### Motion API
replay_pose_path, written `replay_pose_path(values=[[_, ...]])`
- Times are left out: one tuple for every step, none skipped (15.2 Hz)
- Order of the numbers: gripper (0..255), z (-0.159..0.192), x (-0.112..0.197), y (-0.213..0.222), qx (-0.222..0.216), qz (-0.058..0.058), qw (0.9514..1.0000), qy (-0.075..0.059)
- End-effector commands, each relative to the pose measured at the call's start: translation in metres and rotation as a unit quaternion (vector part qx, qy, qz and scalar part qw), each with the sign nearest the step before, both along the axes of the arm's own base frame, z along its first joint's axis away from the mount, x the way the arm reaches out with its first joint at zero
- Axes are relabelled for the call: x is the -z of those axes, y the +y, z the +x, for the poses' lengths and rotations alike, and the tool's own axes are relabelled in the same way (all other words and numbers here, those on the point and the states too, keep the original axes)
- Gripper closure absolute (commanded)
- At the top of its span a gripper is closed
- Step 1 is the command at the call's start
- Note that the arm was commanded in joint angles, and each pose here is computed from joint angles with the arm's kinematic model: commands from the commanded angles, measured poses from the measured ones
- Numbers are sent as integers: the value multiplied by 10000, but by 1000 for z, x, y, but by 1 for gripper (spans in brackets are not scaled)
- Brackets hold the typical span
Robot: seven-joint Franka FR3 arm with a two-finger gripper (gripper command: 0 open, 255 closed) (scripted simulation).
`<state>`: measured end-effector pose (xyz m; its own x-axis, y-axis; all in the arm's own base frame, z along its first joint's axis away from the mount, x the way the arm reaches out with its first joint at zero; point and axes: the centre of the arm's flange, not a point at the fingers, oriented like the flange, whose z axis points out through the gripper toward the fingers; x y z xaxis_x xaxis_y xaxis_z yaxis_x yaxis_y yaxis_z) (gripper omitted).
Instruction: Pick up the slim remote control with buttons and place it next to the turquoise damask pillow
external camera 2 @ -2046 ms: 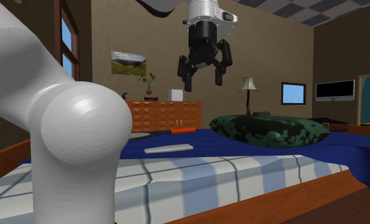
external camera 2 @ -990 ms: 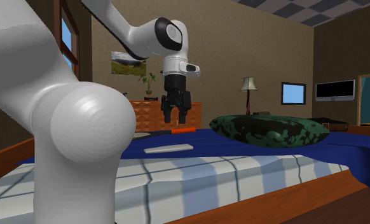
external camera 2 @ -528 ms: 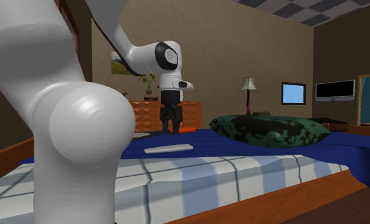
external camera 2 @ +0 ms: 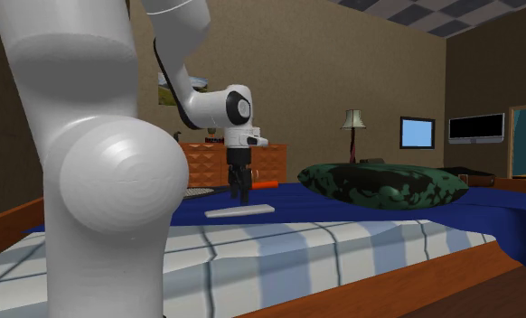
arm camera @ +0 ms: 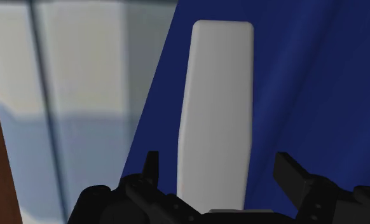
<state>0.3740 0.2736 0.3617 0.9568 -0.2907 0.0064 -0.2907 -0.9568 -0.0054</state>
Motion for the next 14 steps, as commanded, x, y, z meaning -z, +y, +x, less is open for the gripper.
replay_pose_path(values=[[0,1,10,3,22,10,10000,-10],[0,1,15,3,22,10,10000,-10],[0,1,21,3,22,10,10000,-10],[0,1,26,3,22,10,10000,-10],[0,1,31,3,22,10,10000,-10],[0,1,34,3,22,10,10000,-10],[0,1,34,3,21,10,10000,-10],[0,1,34,3,22,10,10000,-10],[0,1,34,3,22,10,10000,-10],[0,1,34,3,22,10,10000,-10],[0,1,34,3,22,10,10000,-10],[0,1,34,3,22,10,10000,-10],[0,1,34,3,22,10,10000,-10],[255,1,34,3,22,10,10000,-10]])
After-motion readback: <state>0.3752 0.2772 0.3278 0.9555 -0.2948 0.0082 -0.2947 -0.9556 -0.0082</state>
